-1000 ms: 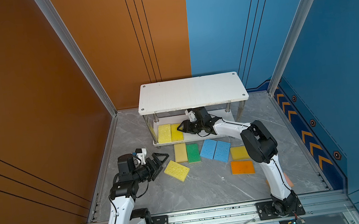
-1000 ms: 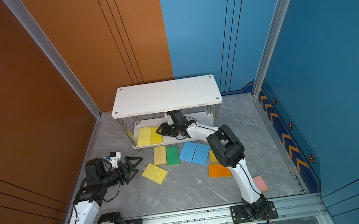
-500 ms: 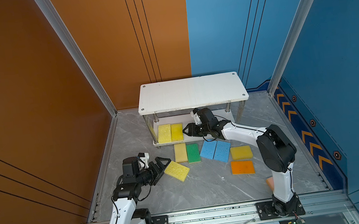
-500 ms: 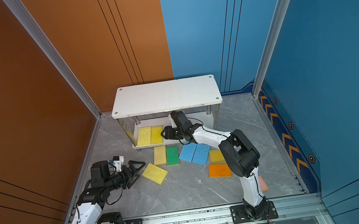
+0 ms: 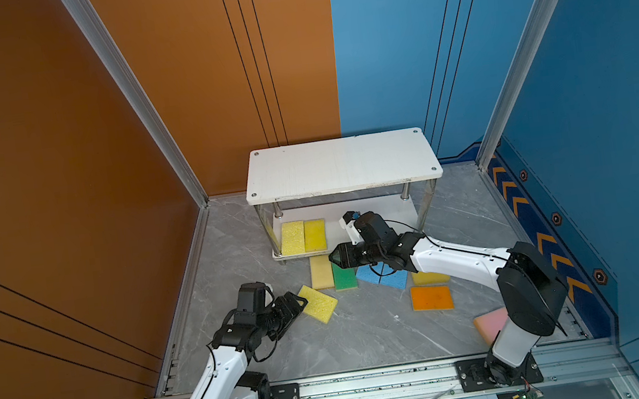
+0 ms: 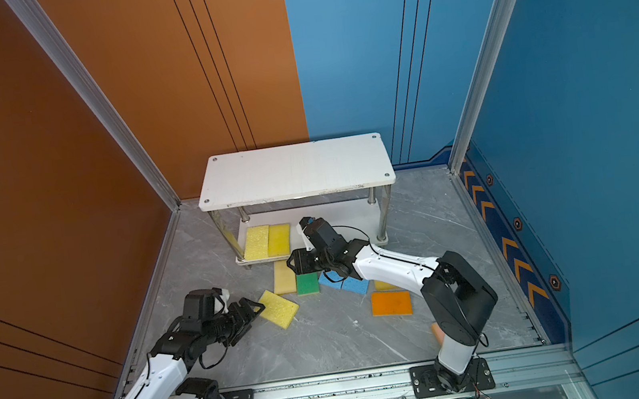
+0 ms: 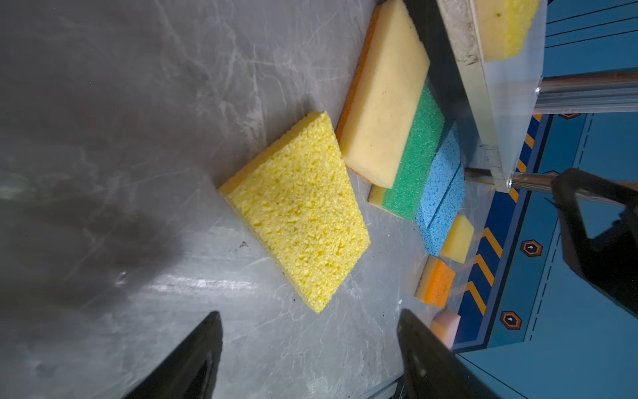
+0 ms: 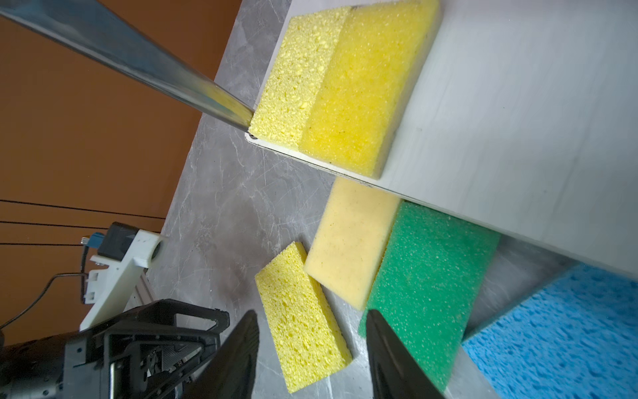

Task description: Place and organize the cleaning sponges onto the shelf

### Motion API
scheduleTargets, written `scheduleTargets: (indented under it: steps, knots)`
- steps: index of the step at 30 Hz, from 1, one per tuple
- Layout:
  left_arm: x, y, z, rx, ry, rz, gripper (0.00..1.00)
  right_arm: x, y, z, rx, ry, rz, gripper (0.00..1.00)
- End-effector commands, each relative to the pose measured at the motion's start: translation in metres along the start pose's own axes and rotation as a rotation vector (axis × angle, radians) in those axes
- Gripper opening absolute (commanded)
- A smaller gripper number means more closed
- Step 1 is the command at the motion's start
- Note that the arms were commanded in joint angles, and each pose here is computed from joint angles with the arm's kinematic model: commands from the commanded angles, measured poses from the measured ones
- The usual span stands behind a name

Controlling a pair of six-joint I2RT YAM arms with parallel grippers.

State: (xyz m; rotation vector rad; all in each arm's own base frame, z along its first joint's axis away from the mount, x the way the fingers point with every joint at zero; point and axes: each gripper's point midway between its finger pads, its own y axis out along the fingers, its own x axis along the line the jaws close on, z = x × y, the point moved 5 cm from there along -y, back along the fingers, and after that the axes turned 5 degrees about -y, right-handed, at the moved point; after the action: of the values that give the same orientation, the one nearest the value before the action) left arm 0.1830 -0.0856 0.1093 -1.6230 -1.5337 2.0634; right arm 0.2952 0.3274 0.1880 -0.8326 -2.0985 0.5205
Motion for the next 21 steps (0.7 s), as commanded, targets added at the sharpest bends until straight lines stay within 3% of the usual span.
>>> scheduleTargets:
  steps: [1, 21]
  knots:
    - [0.009, 0.008, -0.002, -0.021, -0.001, -0.047, 0.75, -0.005, -0.011, 0.007, -0.001, -0.007, 0.042, 0.52]
    - [0.007, 0.044, -0.013, 0.021, 0.042, -0.108, 0.51, -0.014, -0.021, 0.023, 0.007, -0.008, 0.074, 0.52]
